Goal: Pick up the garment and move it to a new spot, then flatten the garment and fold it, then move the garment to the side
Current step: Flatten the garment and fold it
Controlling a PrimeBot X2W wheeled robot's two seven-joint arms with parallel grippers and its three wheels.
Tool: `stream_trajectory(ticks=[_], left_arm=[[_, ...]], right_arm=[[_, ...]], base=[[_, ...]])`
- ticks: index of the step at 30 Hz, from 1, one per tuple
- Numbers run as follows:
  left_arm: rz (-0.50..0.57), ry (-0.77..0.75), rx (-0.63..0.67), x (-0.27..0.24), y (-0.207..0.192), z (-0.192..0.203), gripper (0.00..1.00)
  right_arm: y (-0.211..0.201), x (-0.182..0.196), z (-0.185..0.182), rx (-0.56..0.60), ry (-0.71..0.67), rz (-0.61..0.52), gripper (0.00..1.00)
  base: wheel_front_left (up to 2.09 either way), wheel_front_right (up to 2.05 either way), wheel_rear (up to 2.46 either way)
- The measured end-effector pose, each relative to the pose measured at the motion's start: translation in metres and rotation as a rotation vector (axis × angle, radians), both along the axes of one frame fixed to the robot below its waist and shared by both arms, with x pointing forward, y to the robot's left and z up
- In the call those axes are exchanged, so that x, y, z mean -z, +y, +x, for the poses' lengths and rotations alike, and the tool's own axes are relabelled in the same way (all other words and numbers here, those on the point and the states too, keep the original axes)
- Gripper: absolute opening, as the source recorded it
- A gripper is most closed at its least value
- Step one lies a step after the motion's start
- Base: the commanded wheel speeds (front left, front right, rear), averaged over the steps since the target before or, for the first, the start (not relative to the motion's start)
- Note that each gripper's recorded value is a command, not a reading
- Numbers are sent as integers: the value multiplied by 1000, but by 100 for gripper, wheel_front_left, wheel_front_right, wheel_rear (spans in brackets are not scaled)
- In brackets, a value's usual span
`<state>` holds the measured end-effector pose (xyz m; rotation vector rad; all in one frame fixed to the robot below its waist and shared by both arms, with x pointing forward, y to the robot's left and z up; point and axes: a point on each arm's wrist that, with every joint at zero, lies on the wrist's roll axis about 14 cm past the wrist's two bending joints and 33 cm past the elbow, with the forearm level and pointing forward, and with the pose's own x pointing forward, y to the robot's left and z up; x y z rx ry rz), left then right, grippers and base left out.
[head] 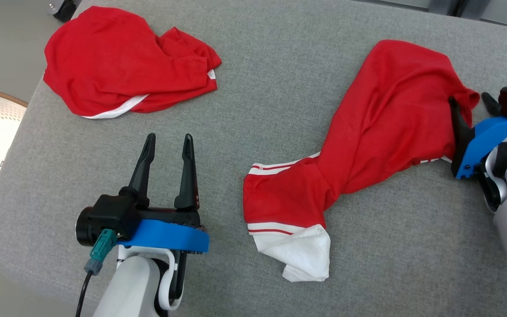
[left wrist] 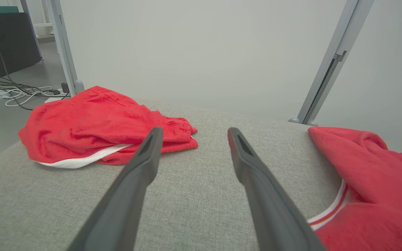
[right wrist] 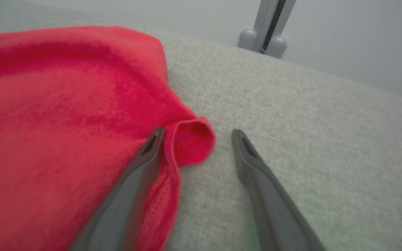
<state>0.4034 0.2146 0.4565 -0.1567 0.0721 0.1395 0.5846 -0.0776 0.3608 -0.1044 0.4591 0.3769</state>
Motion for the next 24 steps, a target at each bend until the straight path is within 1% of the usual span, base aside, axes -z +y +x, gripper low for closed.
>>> stream_trajectory(ticks=[1, 7, 12, 17, 24], left_arm=[[-1, 1, -1, 0, 0, 0, 100], [-8, -5, 3, -1, -3, 1, 100], [-11, -18, 15, -5, -7, 1, 100], [-10, -27, 40, -7, -14, -2, 100], [-11, -57, 69, -17, -24, -10, 100]], right_arm=[[1, 0, 0, 0, 1, 1, 0], [11, -12, -4, -20, -52, 39, 0], [10, -37, -10, -39, -140, 61, 0], [7, -81, -17, -57, -262, 99, 0], [1, -159, -41, -104, -453, 154, 0]], base=[[0, 0, 0], [0, 0, 0], [0, 0, 0], [0, 0, 0], [0, 0, 0]])
